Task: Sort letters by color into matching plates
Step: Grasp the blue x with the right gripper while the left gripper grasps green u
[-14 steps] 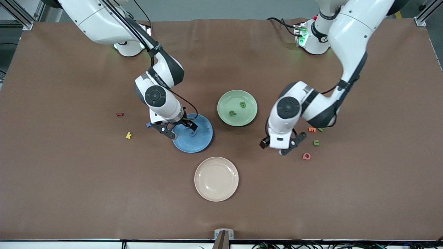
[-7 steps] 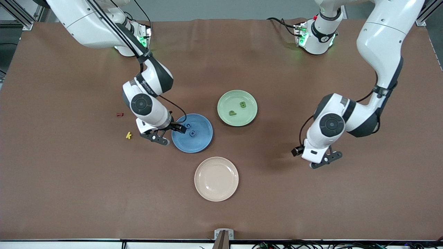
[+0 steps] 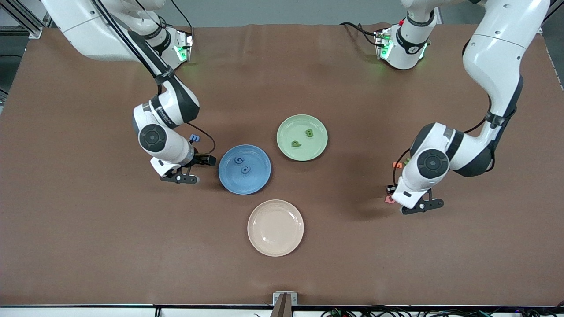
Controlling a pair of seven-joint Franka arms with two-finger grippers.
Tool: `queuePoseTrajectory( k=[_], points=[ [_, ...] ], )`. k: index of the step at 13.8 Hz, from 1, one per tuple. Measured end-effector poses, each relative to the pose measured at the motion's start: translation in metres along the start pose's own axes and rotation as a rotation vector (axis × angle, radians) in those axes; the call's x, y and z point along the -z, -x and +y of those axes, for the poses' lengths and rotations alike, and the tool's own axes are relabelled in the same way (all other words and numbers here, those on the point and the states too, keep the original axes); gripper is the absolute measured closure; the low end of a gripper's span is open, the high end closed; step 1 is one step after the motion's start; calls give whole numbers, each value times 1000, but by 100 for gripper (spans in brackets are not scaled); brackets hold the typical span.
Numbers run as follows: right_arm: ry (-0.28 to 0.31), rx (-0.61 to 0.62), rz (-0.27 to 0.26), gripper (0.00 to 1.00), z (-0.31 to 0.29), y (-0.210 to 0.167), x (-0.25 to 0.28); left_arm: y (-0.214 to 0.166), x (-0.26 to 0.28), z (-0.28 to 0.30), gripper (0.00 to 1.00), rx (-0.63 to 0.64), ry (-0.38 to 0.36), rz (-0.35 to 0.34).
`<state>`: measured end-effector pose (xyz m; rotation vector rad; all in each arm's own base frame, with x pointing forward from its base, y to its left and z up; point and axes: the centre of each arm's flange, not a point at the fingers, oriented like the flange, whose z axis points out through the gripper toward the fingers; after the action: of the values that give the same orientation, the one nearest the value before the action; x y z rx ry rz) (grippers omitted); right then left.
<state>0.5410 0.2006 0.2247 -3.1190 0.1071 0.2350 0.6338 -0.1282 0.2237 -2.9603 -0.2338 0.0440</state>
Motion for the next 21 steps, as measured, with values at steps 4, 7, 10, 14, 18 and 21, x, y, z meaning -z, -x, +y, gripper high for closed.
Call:
queuePoseTrajectory(
  k=[4,7,10,14,18,21],
  points=[
    [6,59,17,0,19,13,-1,7,-19,-16,37,-15,0,-33],
    [-1,-50,25,1,32,25,-15,13,-35,-28,38,-1,46,-19],
    [-4,-150,22,3,38,26,-19,20,-38,-27,39,-7,60,-26],
    [-12,-169,38,5,44,23,-20,31,-37,-23,42,-23,58,-29],
    [-13,-180,47,12,55,22,-34,35,-43,-24,43,-23,58,-38],
    [-14,-181,37,25,55,22,-41,37,-45,-26,43,-22,57,-43]
  ],
)
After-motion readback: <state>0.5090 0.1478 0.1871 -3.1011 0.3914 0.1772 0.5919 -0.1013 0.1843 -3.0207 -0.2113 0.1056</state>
